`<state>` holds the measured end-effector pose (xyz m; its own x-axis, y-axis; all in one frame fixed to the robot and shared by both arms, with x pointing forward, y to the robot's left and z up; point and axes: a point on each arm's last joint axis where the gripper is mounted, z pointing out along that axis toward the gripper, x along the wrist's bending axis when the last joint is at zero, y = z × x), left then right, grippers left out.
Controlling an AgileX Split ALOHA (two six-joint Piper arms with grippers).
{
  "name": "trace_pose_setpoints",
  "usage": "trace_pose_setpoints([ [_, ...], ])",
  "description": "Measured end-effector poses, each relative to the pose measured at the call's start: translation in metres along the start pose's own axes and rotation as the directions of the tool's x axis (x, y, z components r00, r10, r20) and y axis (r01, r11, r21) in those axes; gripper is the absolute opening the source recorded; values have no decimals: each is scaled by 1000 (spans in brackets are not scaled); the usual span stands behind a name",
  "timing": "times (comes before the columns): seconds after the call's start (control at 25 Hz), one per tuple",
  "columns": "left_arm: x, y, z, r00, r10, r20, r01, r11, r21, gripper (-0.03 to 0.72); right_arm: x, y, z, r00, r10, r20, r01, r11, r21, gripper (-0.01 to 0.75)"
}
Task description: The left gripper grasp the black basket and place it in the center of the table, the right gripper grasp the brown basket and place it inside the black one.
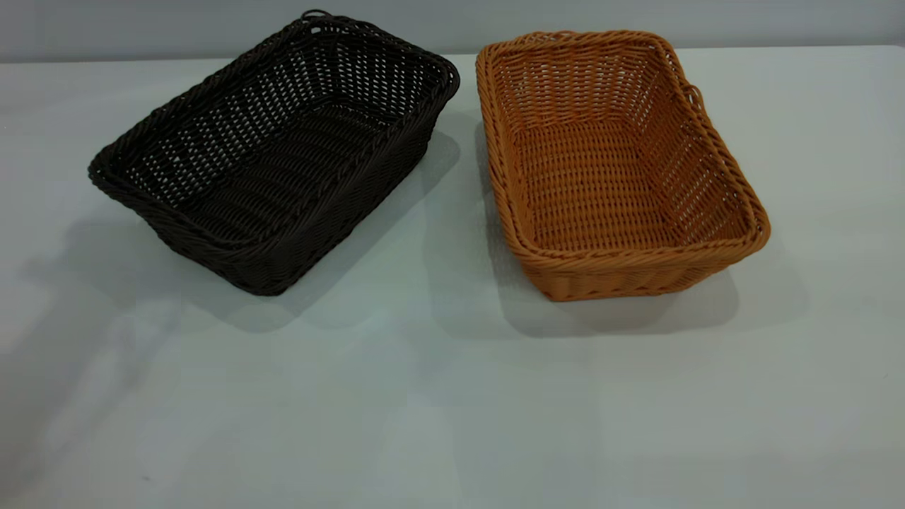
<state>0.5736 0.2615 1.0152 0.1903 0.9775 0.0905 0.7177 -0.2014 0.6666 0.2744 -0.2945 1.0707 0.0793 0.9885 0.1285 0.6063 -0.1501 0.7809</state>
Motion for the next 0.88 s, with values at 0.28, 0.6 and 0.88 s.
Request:
trace_pose_setpoints([
  [0.28,-3,19,83,995,98,23,-99,991,84,488,0,-2,0,1000,30,4,-30,999,24,590],
  [0.6,-9,22,153,990,130,49,-136,975,173,488,-1,4,13,996,86,21,-88,991,106,590],
  [0.88,-13,18,195,986,150,70,-163,955,247,488,1,17,43,993,117,28,-120,966,228,590],
])
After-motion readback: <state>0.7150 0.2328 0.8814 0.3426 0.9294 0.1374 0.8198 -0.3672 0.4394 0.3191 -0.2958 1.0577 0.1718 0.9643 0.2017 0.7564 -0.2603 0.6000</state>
